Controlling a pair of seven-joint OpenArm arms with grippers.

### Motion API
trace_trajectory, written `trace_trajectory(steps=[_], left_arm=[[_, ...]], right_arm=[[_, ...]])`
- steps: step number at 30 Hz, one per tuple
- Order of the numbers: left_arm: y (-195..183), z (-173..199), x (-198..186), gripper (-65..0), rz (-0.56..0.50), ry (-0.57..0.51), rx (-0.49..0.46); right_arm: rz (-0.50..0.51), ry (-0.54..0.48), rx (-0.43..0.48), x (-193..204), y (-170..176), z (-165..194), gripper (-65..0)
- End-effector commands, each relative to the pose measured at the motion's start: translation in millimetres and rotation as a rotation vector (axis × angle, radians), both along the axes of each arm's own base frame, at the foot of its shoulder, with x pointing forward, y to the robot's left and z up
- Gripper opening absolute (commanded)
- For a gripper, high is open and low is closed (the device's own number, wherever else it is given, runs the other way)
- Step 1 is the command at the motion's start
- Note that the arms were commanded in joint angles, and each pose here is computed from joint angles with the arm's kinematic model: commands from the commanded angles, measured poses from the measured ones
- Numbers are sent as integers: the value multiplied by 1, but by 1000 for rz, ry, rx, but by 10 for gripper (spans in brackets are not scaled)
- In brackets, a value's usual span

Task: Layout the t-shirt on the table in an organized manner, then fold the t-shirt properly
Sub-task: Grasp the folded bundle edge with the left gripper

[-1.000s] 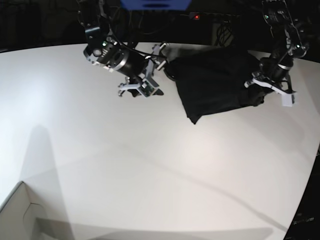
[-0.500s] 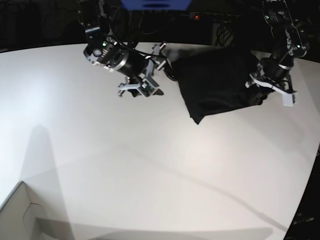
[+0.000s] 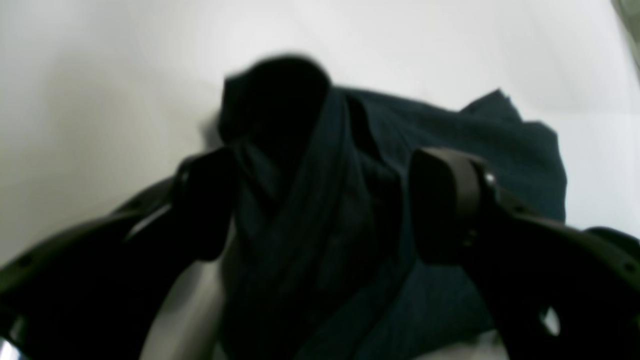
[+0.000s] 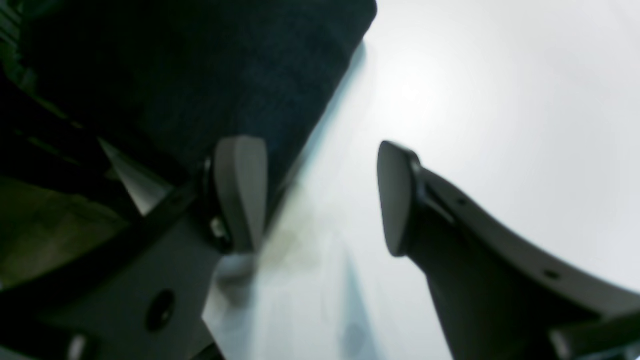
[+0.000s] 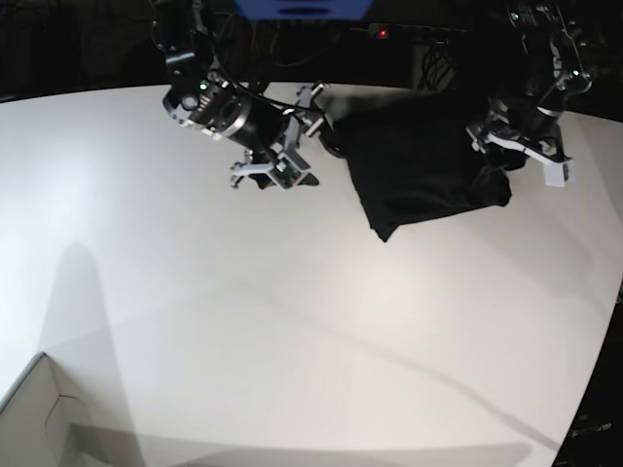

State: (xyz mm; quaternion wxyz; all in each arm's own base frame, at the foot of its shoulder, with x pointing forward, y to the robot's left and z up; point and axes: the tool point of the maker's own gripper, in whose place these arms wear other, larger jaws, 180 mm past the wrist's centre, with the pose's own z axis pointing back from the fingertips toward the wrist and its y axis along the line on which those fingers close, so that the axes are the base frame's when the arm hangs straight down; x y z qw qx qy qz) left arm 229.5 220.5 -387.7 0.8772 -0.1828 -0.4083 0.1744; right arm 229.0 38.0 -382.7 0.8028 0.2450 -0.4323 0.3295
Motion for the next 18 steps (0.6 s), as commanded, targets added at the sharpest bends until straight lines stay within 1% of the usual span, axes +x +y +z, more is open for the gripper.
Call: trace_trajectory(steps=[1,9,18], left_arm=[[4,7,1,-129,4,-28,6],[-6,-6,-6,-127,21,1,-28],[-5,-52,-27,-127,58,129,-93]], right_arm=[[-4,-40,46,7,5,15,-295],[-4,-40,46,7,5,15,-295],[-5,-36,47,5,5,14,-295]])
